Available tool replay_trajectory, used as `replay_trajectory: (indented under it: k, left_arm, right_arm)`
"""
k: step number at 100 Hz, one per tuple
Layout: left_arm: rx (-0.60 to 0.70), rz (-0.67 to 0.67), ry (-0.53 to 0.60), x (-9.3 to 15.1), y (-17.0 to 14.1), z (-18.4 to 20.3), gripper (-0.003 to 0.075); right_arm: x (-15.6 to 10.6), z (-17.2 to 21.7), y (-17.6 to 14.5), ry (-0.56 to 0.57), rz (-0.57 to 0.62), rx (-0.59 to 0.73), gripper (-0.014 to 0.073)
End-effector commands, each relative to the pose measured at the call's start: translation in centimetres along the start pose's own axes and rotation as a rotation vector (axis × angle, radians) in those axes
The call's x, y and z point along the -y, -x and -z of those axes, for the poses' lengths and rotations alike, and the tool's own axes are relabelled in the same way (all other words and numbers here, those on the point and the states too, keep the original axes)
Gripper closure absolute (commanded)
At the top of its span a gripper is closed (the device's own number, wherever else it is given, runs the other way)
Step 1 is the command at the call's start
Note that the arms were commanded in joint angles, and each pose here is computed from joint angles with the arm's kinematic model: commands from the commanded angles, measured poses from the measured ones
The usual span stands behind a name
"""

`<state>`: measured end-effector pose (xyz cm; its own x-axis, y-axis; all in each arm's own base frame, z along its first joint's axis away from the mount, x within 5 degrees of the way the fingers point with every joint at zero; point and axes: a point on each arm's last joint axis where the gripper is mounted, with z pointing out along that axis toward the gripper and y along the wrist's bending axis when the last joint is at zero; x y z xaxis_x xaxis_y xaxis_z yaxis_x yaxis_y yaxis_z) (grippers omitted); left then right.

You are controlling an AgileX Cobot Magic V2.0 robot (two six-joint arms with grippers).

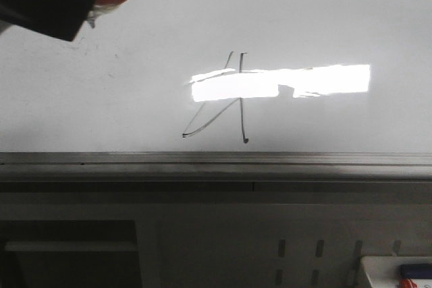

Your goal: Write number 4 on whiteboard

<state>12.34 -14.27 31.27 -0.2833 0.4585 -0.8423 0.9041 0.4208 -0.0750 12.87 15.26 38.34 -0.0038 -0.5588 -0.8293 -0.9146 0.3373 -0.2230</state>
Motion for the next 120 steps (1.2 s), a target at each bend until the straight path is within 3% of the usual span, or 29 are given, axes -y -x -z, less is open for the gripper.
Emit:
replay_trajectory:
  k: [1, 8, 29, 71, 120]
  left_arm:
    - [0.168, 0.141, 0.107, -1.0, 0.8, 0.0, 0.0741]
    - [0.226, 0.244, 0.174, -1.8, 0.2, -0.4, 0.0741]
    - [0.279, 0.431, 0.350, -4.2, -1.0, -1.8, 0.0741]
    - [0.237, 0.558, 0.562, -7.5, -2.4, -4.6, 0.0741]
    - [0.151, 0.636, 0.553, -8.0, -3.8, -6.8, 0.0729]
  right_arm:
    - [0.3, 2.1, 0.0, -0.103, -0.051, 0.107, 0.0503]
    - [0.0, 2.8, -1.2, -0.150, -0.065, 0.129, 0.0671]
    - [-0.8, 4.4, -3.4, -0.282, -0.110, 0.256, 0.0659]
    - [-0.9, 4.5, -3.8, -0.293, -0.144, 0.291, 0.0659]
    - [-1.0, 4.5, -3.8, -0.292, -0.146, 0.292, 0.0659]
